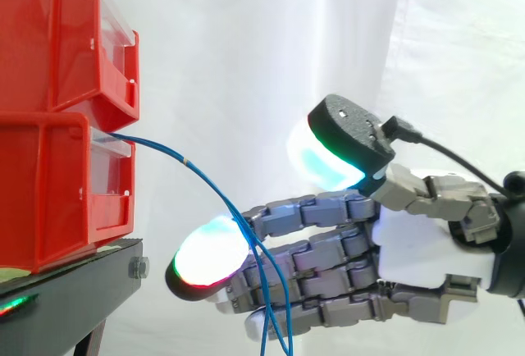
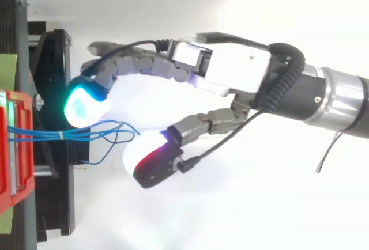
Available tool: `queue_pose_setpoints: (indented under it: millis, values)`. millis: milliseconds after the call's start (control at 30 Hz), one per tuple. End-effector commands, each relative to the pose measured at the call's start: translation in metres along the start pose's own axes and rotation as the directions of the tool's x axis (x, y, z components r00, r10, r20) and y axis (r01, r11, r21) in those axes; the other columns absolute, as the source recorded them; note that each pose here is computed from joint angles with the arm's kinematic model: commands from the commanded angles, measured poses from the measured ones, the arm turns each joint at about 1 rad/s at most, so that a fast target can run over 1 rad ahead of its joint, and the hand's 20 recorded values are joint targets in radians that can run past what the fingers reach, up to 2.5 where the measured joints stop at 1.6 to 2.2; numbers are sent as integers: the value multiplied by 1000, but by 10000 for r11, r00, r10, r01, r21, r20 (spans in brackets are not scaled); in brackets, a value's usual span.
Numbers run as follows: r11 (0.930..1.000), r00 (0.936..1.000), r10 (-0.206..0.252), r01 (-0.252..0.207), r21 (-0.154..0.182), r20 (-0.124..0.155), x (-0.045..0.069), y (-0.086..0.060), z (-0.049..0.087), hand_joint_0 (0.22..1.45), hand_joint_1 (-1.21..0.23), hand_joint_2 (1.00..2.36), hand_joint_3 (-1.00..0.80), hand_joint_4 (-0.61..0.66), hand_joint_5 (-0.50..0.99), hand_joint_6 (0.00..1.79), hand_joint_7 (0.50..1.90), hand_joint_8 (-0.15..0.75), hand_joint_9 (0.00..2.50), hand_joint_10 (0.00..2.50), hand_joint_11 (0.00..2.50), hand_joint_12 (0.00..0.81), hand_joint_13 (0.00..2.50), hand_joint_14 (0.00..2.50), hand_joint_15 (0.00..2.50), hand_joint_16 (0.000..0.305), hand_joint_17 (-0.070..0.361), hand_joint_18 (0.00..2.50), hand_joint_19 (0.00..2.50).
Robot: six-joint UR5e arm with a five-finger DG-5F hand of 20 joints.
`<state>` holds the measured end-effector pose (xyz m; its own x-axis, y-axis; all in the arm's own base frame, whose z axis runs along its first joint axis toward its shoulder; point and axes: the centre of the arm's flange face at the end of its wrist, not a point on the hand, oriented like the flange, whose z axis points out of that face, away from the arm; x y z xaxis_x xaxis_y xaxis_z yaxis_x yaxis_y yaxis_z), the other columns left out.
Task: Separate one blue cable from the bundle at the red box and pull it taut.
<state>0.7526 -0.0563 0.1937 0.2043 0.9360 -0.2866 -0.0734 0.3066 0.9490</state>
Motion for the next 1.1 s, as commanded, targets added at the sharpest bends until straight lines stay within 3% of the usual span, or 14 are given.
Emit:
queue_pose_setpoints:
  millis: [0,233,367,567,900,1067]
  values:
    - [9990,9991,346,-353,-277,-257,5,1,16,454,-539,1000,-500,304,-234,502,772,367,281,5,319,380,3,2,119,58,131,41,334]
    - [9977,9970,624,-636,-245,-448,6,0,16,496,-567,1000,-500,303,-226,502,764,361,345,5,298,369,72,3,102,55,123,112,320]
    - [9978,9964,656,-655,23,-538,6,-3,13,519,-574,1000,-500,321,-216,502,782,357,372,6,308,366,97,2,103,53,119,145,327]
    - [9965,9943,827,-830,-16,-667,7,-3,13,556,-589,1000,-500,322,-210,502,789,356,407,6,322,355,126,2,105,51,114,178,343]
    - [9867,9843,1620,-1623,17,-694,7,-2,13,585,-593,1000,-500,327,-206,502,804,351,423,6,343,352,146,3,123,50,112,197,350]
    - [9836,9812,1804,-1803,76,-685,5,-3,13,585,-583,1000,-500,332,-204,502,813,353,431,7,341,352,151,2,117,50,112,213,359]
